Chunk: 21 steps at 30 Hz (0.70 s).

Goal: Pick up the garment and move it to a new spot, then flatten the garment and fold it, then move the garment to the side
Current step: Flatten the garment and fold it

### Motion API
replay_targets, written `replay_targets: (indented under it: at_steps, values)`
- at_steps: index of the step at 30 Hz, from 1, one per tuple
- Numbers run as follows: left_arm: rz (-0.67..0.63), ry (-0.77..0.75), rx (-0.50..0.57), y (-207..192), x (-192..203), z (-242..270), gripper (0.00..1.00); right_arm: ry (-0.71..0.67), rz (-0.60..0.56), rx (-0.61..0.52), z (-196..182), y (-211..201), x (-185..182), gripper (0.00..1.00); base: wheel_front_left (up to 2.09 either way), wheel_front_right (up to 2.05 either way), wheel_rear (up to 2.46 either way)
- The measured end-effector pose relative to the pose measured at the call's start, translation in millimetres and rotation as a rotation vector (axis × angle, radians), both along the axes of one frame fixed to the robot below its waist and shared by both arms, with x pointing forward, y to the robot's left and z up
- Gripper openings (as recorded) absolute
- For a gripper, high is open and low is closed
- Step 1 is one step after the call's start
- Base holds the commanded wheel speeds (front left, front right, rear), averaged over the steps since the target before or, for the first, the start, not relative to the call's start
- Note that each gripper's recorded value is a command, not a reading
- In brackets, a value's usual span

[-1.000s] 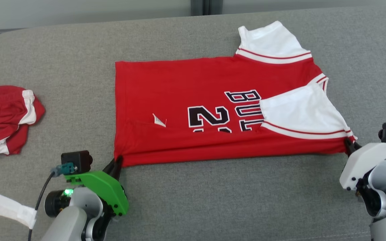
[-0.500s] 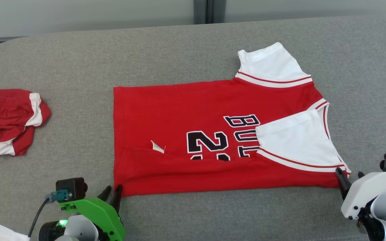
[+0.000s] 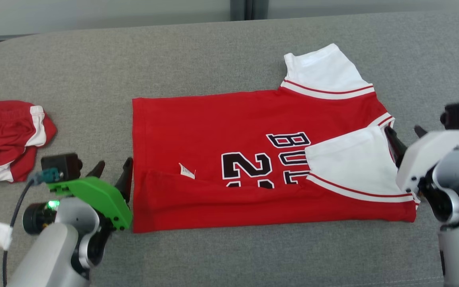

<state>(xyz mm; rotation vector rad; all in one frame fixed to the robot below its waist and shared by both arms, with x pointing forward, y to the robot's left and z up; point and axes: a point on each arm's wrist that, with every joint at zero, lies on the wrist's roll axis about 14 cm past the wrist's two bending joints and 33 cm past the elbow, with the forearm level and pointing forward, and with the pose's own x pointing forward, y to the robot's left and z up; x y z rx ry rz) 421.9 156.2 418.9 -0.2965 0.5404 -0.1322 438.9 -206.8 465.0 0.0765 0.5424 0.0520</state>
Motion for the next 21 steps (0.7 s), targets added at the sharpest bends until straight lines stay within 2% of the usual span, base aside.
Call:
replay_targets:
  at_steps: [5,9,15,21]
  values:
    - [-0.072,-0.011,0.071,-5,45,11,1.00,-0.059,0.074,-0.020,29,14,53,1.00,0.00,0.00,0.00]
    - [-0.109,-0.011,0.136,-7,77,11,1.00,-0.063,0.107,-0.013,31,25,87,1.00,0.00,0.00,0.00]
    - [-0.122,0.016,0.146,-14,110,-7,1.00,-0.042,0.165,-0.051,17,39,125,1.00,0.00,0.00,0.00]
    - [-0.138,0.094,0.159,-12,116,-46,1.00,-0.011,0.181,-0.048,-12,44,144,1.00,0.00,0.00,0.00]
